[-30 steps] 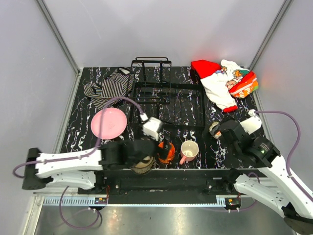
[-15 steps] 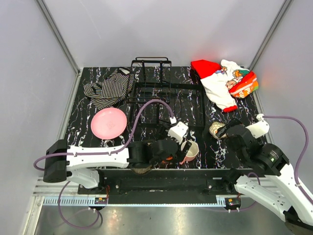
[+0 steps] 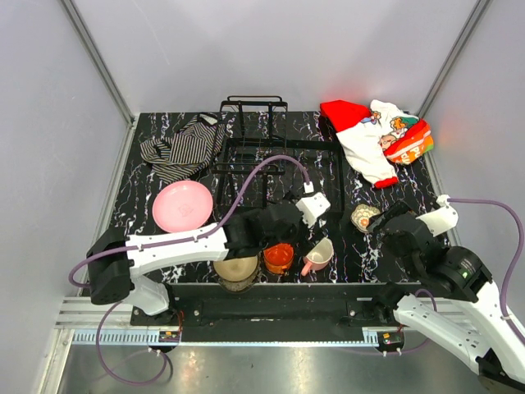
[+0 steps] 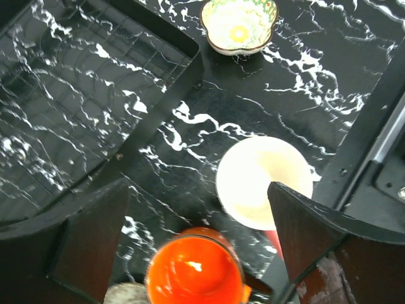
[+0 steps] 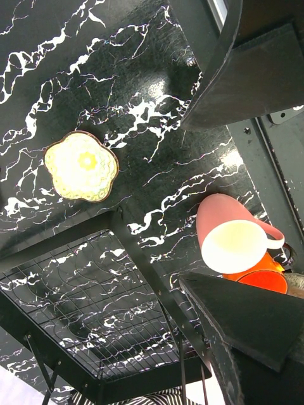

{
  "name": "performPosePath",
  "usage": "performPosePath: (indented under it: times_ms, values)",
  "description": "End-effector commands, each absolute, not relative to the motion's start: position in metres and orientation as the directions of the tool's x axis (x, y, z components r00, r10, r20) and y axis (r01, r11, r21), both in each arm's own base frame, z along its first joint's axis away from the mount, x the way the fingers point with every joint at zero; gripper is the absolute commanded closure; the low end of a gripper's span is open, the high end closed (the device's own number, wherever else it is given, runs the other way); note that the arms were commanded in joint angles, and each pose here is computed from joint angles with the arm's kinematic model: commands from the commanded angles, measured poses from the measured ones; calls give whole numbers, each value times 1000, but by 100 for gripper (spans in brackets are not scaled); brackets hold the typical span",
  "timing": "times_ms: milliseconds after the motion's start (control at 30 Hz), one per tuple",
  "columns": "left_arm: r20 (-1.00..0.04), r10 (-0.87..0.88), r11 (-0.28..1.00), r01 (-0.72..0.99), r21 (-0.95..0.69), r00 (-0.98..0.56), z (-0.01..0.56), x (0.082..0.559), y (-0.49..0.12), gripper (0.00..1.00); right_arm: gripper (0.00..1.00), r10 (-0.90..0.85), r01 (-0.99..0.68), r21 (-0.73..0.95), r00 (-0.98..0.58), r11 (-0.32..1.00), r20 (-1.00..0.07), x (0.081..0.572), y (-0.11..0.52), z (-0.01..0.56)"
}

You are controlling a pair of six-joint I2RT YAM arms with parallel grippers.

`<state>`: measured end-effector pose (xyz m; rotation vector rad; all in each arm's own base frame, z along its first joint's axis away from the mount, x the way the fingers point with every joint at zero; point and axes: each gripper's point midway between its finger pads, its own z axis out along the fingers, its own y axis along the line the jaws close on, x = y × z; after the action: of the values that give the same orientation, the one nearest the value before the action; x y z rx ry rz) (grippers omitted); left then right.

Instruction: Load the mixed dishes into the dish rack

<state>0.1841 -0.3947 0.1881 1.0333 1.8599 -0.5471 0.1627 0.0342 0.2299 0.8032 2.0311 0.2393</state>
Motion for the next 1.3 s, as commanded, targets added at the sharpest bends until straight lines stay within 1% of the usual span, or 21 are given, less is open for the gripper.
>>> performPosePath:
  times_ms: [0, 100, 233, 367, 500, 867, 1000, 1267]
  values:
    - [-882, 467, 397, 906, 146, -63, 208, 185, -413, 4, 0, 626, 458, 463, -315, 759, -714, 164, 22, 242]
    - [-873, 484, 352, 925, 139, -53, 201, 187, -419, 4, 0, 624, 458, 461, -318, 760, -714, 164, 22, 242]
    - [-861, 506, 272, 956, 109, -45, 189, 177, -431, 4, 0, 625, 457, 463, -316, 759, -713, 163, 21, 242]
    - [-849, 526, 236, 967, 91, -48, 177, 174, -440, 6, 0, 630, 459, 468, -309, 755, -712, 161, 19, 242]
    - [-834, 547, 228, 971, 75, -64, 163, 179, -443, 7, 0, 629, 458, 467, -311, 756, -713, 160, 18, 243]
    - [-832, 546, 199, 980, 18, -96, 150, 200, -454, 19, 0, 618, 461, 455, -309, 762, -723, 158, 14, 243]
    - [-824, 557, 168, 986, -10, -103, 146, 201, -457, 25, 0, 618, 462, 456, -301, 761, -726, 157, 11, 244]
    - [-797, 597, 103, 994, -37, -92, 134, 189, -451, 29, 0, 617, 469, 453, -293, 758, -730, 157, 9, 242]
